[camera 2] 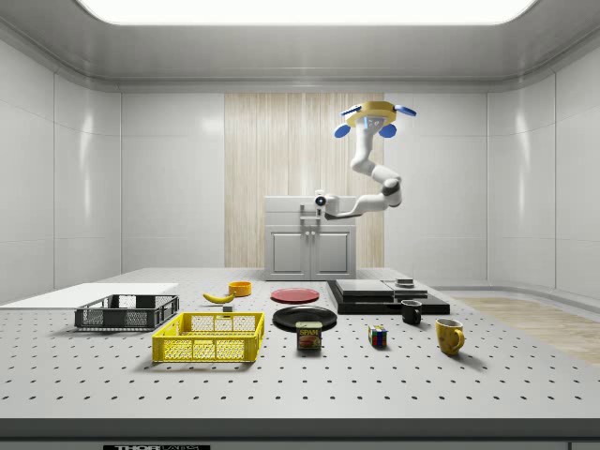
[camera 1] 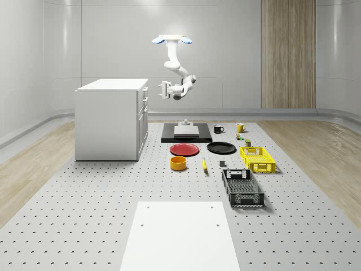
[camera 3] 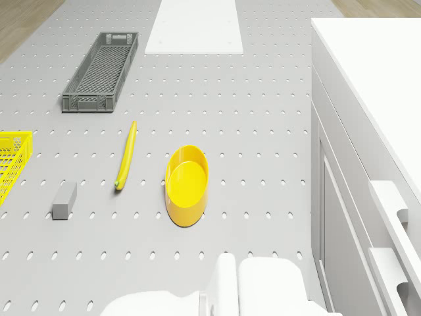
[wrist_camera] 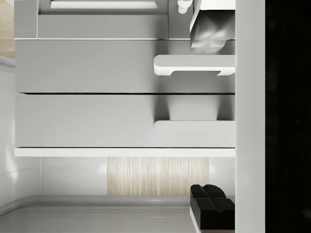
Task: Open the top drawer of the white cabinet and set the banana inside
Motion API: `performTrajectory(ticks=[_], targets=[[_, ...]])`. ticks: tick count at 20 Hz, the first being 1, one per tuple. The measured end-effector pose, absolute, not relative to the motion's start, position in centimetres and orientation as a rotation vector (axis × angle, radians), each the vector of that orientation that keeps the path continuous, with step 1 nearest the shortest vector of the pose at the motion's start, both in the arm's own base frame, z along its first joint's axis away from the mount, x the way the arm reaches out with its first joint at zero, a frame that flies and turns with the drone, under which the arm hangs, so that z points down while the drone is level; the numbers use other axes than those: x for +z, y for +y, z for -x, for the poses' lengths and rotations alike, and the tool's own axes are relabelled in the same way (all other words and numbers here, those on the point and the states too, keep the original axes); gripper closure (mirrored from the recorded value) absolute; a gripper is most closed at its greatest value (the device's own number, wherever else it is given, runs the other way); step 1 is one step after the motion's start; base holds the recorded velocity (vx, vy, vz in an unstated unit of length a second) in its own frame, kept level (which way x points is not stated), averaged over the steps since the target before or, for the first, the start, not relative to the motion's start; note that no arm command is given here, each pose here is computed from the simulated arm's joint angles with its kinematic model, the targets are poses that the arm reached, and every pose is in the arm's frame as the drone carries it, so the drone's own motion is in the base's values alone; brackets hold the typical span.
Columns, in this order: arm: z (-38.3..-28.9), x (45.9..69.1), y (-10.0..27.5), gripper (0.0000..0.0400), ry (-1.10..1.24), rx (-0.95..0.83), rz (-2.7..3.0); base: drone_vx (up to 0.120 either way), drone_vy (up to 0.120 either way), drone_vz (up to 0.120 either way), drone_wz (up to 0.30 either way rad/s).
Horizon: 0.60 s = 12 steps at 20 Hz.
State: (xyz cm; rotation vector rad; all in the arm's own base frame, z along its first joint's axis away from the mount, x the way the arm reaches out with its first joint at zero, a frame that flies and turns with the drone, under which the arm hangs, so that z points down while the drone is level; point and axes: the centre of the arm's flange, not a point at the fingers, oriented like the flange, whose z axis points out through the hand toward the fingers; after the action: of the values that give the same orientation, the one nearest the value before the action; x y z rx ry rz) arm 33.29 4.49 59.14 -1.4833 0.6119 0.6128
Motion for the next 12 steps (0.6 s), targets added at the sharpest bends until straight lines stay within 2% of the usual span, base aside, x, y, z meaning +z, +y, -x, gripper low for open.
performTrajectory(ticks=[5,12], targets=[[-34.68,59.1,5.9,0.0,0.612,0.613,1.483,0.0,0.0,0.0,0.0],[-35.35,59.2,8.7,0.0,0.611,0.613,1.483,0.0,0.0,0.0,0.0]])
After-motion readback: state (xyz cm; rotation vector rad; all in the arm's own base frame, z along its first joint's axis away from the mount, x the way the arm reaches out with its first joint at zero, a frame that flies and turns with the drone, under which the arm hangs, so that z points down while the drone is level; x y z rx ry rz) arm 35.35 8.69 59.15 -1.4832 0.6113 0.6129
